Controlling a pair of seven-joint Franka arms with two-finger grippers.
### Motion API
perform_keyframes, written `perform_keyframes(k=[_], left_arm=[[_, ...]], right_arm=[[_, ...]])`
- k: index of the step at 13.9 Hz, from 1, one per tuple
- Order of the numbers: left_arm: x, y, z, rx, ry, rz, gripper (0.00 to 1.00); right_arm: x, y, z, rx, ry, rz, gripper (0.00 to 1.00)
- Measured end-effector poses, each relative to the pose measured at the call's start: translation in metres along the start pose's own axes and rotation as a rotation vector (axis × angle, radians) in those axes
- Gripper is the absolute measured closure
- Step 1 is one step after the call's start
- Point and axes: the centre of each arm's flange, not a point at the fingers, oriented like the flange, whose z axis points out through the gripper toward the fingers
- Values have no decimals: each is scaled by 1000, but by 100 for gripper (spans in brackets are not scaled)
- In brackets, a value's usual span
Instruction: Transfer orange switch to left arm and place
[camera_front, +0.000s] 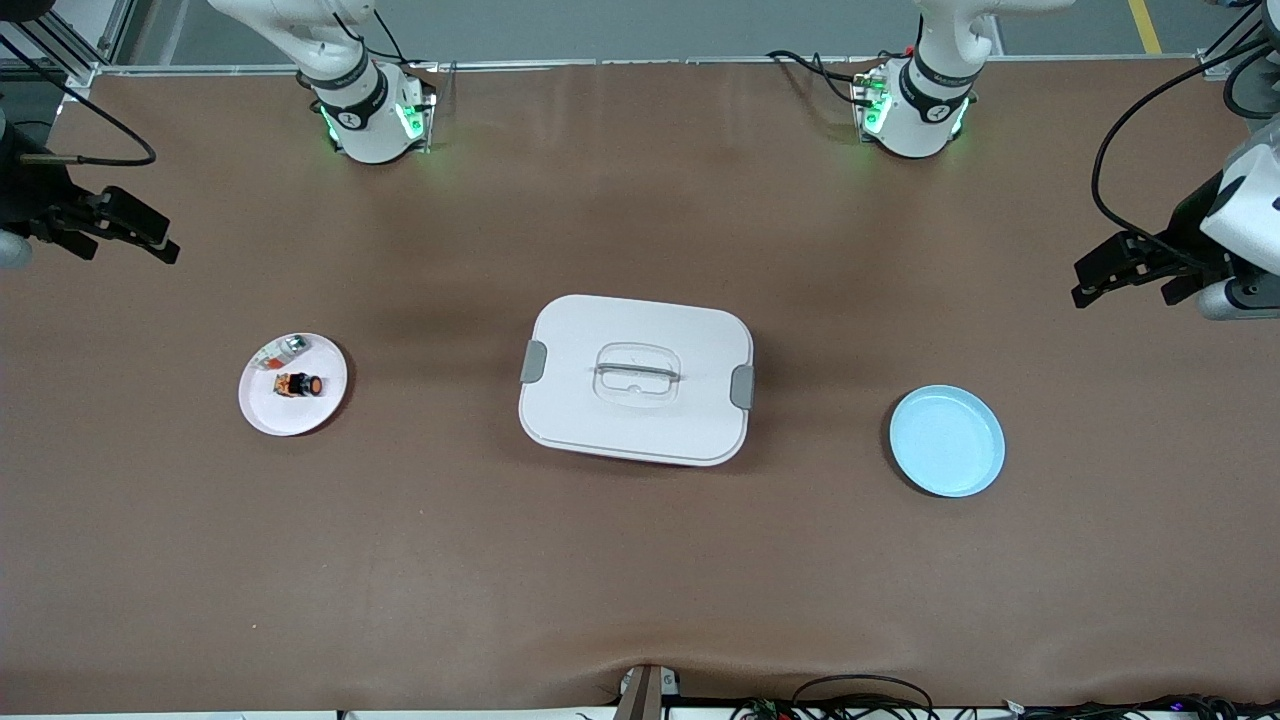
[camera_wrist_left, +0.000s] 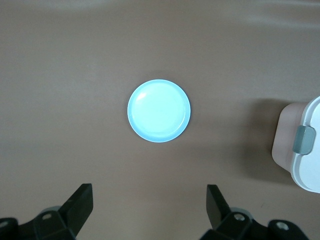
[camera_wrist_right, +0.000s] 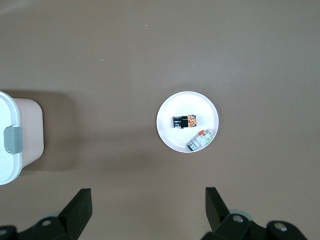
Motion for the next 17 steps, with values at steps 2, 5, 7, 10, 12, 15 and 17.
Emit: perform_keyframes(k=[2, 5, 7, 10, 12, 15, 17], left_arm=[[0, 0, 0, 0, 0, -1, 0], [0, -1, 0, 0, 0, -2, 0], [0, -1, 0, 0, 0, -2, 0], [0, -1, 0, 0, 0, -1, 0], [0, 0, 0, 0, 0, -1, 0], [0, 0, 0, 0, 0, -1, 0], [0, 0, 0, 0, 0, 0, 0]], right_arm=[[1, 5, 0, 0, -1, 11, 0], [1, 8, 1, 1, -1, 16, 0], [2, 7, 1, 1, -1, 14, 0], [7, 12, 6, 2, 1, 23, 0], [16, 16, 15, 2, 1, 29, 0], [36, 20, 34, -1, -8, 34, 0], [47, 23, 54, -7, -43, 36, 0]])
